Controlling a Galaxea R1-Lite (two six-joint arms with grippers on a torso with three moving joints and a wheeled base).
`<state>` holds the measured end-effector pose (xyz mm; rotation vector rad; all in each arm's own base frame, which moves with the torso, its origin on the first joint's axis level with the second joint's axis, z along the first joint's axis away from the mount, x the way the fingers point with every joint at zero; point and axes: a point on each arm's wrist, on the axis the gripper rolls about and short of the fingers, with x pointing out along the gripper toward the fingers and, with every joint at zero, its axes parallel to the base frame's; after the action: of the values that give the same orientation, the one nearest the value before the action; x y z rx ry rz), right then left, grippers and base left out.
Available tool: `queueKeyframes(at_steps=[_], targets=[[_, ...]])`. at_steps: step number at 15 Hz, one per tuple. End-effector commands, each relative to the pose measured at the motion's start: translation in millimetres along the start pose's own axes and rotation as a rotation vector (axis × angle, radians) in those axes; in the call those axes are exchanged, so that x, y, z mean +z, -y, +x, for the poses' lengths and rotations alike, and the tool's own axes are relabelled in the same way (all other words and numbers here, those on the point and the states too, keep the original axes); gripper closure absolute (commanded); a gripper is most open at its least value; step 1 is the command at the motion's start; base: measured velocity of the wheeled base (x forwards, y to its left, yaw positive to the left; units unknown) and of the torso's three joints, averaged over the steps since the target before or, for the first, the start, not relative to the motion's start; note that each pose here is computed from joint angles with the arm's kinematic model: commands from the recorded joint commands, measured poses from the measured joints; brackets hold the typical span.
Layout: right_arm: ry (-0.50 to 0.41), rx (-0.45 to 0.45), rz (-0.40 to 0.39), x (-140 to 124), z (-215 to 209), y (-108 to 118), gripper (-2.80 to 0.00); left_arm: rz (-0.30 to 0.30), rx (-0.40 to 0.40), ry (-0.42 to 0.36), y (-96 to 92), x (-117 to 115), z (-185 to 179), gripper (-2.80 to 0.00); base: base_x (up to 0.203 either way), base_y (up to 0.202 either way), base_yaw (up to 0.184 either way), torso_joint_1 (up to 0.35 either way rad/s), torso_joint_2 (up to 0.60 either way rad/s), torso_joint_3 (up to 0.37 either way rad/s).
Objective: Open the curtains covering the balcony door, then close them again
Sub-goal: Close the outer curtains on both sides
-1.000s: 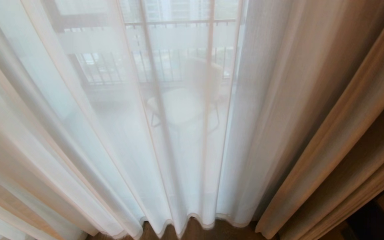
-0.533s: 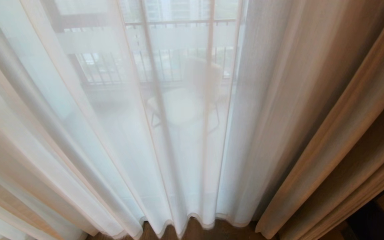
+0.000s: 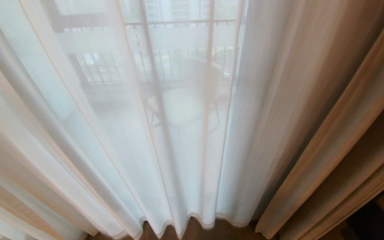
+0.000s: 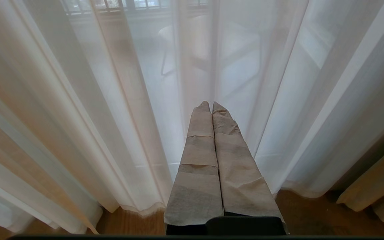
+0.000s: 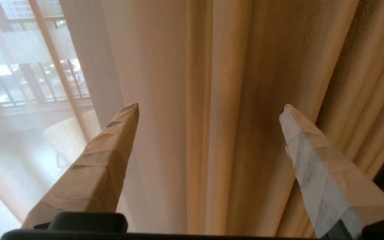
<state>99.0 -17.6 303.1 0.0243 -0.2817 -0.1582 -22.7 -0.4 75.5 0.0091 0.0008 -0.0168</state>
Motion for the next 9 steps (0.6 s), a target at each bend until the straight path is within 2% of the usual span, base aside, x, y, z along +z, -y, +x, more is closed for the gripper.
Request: queueKeyframes(at_steps=[1, 9], targets=[[-0.026, -0.011, -0.002, -5, 23, 2, -2.80, 0.000, 0.000, 0.001, 0.0, 0, 0, 0.00, 0.000, 0.000, 0.000, 0.000, 0.00, 0.000], [0.008, -0.049, -0.002, 1, 99, 11, -2.80, 0.000, 0.000, 0.001, 0.0, 0, 0, 0.00, 0.000, 0.000, 0.000, 0.000, 0.00, 0.000]])
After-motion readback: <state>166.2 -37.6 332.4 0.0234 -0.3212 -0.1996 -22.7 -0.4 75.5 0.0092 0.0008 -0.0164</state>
